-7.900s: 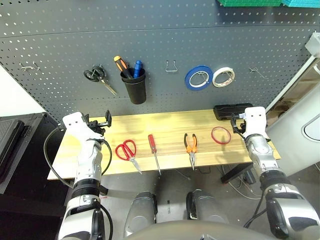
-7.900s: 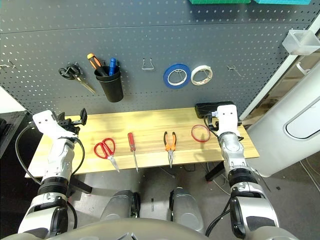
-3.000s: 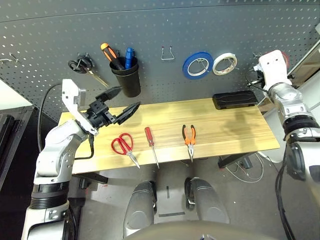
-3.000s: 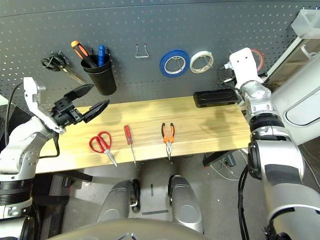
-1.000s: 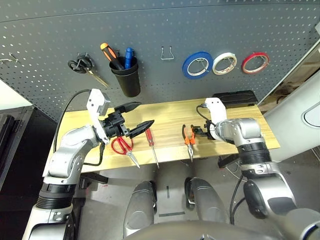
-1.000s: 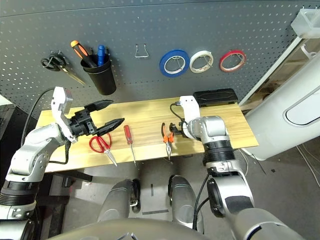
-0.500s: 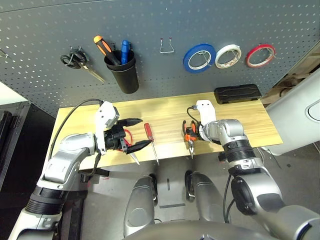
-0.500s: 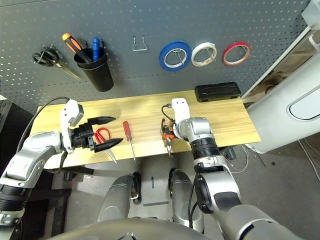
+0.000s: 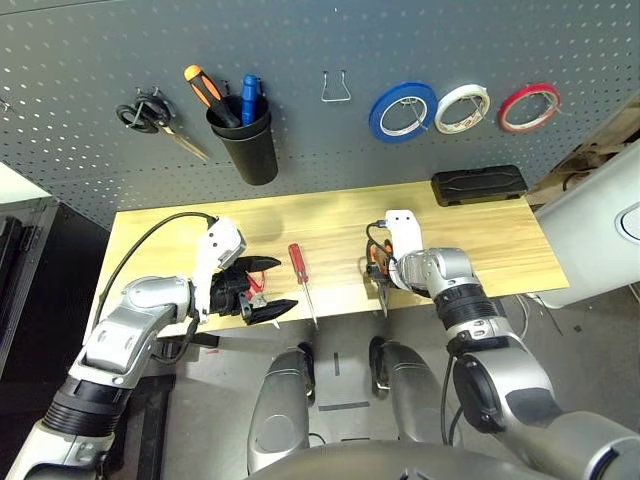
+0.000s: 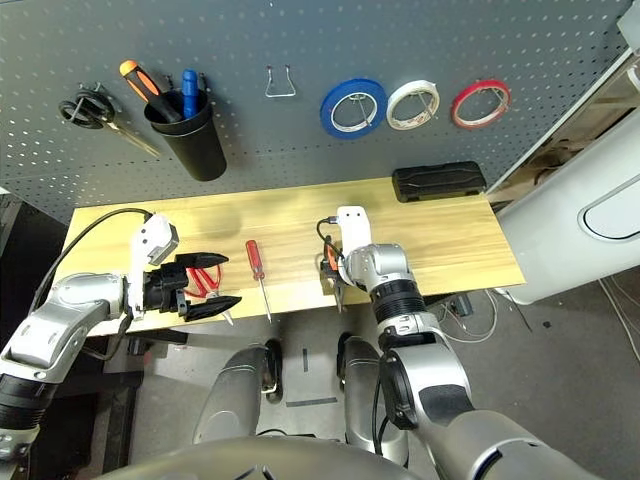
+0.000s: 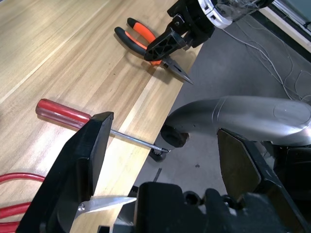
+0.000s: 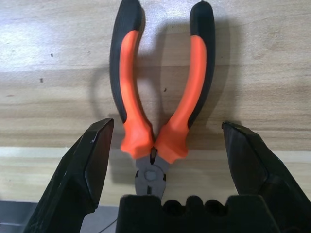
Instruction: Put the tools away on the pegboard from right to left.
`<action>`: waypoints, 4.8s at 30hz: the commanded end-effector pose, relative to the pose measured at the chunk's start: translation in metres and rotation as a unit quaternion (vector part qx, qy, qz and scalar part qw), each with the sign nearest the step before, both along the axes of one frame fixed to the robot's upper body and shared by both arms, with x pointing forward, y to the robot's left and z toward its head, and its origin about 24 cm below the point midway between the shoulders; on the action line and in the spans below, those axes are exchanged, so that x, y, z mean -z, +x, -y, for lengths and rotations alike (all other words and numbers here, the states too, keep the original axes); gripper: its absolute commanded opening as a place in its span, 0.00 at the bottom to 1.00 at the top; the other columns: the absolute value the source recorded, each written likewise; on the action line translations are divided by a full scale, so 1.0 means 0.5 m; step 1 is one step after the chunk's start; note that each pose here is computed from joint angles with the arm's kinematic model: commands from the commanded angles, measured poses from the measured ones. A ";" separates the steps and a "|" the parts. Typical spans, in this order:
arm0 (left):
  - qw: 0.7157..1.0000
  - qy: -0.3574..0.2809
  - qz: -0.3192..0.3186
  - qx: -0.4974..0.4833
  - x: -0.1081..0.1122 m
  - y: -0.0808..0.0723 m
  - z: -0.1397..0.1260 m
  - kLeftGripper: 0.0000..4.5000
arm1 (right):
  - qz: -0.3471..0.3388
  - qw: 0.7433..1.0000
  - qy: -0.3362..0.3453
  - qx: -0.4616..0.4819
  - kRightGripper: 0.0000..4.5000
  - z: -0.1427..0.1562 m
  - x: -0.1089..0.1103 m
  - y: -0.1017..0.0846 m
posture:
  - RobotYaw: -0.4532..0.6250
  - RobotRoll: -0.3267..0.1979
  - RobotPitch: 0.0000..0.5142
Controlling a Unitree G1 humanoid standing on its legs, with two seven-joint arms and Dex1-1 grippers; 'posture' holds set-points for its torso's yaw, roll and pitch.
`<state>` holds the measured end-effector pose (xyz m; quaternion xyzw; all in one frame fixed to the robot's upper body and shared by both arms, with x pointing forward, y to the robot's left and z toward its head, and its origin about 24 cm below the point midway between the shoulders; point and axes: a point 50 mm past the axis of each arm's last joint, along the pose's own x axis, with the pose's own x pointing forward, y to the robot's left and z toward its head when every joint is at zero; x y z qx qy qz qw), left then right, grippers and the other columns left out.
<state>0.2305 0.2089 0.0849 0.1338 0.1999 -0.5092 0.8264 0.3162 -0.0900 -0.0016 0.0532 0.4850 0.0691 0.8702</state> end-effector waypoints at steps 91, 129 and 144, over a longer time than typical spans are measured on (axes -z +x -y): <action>0.974 -0.152 0.145 -0.087 -0.253 0.026 -0.080 1.00 | 0.760 0.575 -0.028 -0.301 0.67 -0.076 -0.552 0.060 | 0.44 0.62 0.25; 0.973 -0.157 0.151 -0.082 -0.256 0.027 -0.062 1.00 | 0.753 0.613 0.011 -0.240 0.67 -0.110 -0.513 0.119 | 0.47 0.62 0.24; 0.972 -0.162 0.149 -0.083 -0.252 0.022 -0.055 1.00 | 0.733 0.642 0.018 -0.223 0.67 -0.107 -0.488 0.141 | 0.48 0.62 0.25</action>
